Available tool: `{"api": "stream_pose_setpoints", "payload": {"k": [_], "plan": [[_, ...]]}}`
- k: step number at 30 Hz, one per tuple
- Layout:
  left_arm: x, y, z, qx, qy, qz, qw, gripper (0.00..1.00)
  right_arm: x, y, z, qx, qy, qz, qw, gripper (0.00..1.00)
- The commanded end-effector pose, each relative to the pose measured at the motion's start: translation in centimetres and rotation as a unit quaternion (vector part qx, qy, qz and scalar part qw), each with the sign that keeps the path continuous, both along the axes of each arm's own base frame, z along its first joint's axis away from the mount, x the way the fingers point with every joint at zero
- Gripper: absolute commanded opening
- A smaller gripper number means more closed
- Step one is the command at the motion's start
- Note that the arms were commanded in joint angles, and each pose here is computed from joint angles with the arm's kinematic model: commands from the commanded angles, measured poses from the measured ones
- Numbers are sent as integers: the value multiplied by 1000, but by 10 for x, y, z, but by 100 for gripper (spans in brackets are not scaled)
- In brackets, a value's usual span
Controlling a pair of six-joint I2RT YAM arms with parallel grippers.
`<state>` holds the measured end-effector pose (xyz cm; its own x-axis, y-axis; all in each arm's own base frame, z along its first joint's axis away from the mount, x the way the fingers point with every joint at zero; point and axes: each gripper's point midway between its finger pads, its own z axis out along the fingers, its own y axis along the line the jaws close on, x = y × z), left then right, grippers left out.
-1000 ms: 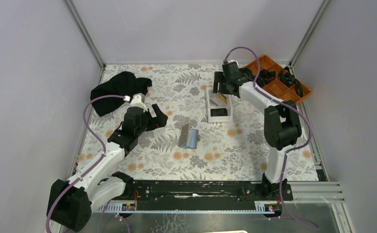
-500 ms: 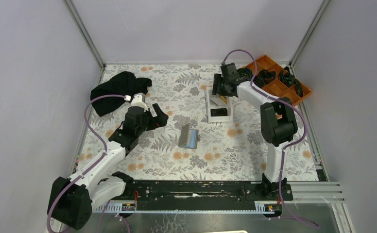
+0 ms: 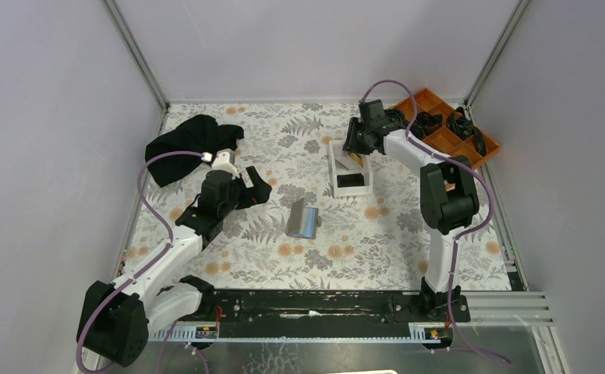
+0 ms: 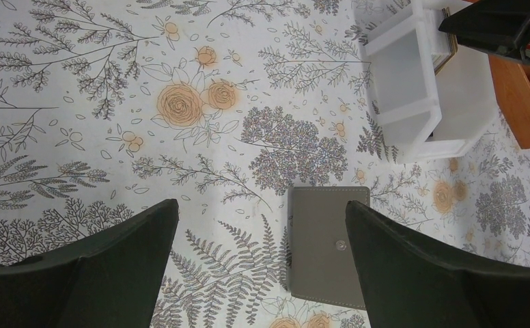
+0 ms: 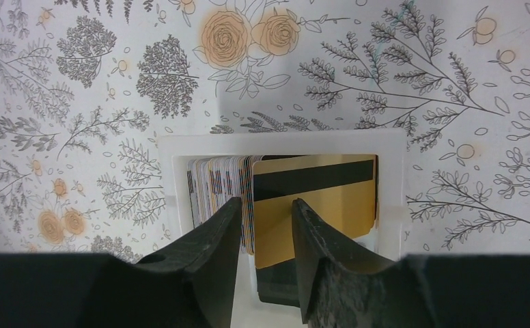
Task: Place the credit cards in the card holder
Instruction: Pick up the credit card from the storage box.
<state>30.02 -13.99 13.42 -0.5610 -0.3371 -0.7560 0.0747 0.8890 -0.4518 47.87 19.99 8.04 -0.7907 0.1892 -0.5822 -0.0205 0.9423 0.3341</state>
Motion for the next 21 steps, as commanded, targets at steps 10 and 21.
{"api": "stream_pose_setpoints", "payload": {"k": [10,21], "plan": [[7,-10,20,-9,-40,-25,999,100,3,19,58,58,-40,14,997,26],[9,-11,31,-20,-52,-21,998,100,1,5,70,-13,-55,10,998,18]]}}
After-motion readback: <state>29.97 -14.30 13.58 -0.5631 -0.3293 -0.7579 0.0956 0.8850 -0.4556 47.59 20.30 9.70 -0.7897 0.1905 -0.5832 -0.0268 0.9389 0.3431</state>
